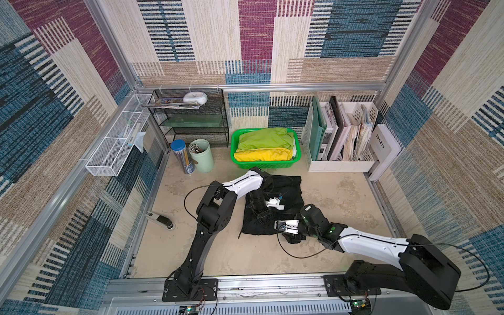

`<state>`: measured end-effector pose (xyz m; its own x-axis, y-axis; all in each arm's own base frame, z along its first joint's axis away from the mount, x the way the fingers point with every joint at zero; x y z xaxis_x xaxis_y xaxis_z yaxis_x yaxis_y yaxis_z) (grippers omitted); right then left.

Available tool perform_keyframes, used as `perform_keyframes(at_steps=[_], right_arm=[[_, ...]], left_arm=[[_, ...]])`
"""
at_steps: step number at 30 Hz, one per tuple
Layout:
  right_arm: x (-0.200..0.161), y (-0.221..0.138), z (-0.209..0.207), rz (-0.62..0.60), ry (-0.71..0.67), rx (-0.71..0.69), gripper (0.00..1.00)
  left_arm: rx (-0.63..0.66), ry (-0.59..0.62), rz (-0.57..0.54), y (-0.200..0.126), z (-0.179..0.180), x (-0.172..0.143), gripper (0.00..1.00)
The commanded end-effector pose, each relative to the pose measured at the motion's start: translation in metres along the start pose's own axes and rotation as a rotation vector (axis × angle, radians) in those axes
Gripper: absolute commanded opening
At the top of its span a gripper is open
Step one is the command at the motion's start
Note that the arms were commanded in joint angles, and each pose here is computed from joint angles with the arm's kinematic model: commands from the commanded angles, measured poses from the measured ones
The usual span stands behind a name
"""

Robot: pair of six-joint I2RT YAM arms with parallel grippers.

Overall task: Roll up the shorts
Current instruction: Roll the shorts at the center of the board.

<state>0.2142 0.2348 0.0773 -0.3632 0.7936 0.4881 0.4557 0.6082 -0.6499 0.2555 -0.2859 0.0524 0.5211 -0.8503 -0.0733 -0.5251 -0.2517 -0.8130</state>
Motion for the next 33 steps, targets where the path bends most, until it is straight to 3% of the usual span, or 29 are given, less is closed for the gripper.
perform_keyframes(at_steps=[1, 4, 7, 12, 20, 21, 22, 33], right_arm=[[0.007, 0.006, -0.012, -0.02, -0.037, -0.036, 0.84], [0.0, 0.015, -0.006, 0.015, -0.051, 0.01, 0.69], [-0.004, 0.021, 0.002, 0.026, -0.053, 0.055, 0.41], [-0.005, 0.025, 0.01, 0.028, -0.019, 0.122, 0.0], [0.004, 0.015, 0.011, -0.015, 0.083, 0.177, 0.0], [0.005, 0.013, 0.01, -0.025, 0.092, 0.182, 0.0], [0.006, 0.01, 0.009, -0.024, 0.105, 0.186, 0.0], [0.01, -0.014, -0.001, -0.107, 0.23, 0.292, 0.0]], left_arm=[[0.067, -0.001, 0.028, 0.003, 0.015, -0.002, 0.21], [0.066, -0.003, 0.031, 0.004, 0.016, -0.002, 0.25], [0.077, 0.001, 0.021, 0.001, 0.016, 0.0, 0.28], [0.105, 0.014, -0.036, -0.015, 0.009, 0.006, 0.49], [0.257, -0.023, -0.185, -0.049, 0.009, 0.01, 0.82], [0.272, -0.022, -0.21, -0.054, 0.007, 0.009, 0.95], [0.291, -0.021, -0.235, -0.06, 0.006, 0.008, 0.99], [0.571, -0.062, -0.441, -0.131, -0.002, -0.035, 1.0]])
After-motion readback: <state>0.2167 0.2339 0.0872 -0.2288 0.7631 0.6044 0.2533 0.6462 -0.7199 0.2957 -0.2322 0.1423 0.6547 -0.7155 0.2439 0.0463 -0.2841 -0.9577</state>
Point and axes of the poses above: each gripper's point midway between its finger pads, its own y axis out along the fingers, its own z axis along the line the jaws close on, x = y × z, the point moved 2 cm from there along -y, back along the fingers, and after that the axes turned 8 degrees about -y, right-handed, at the moved point
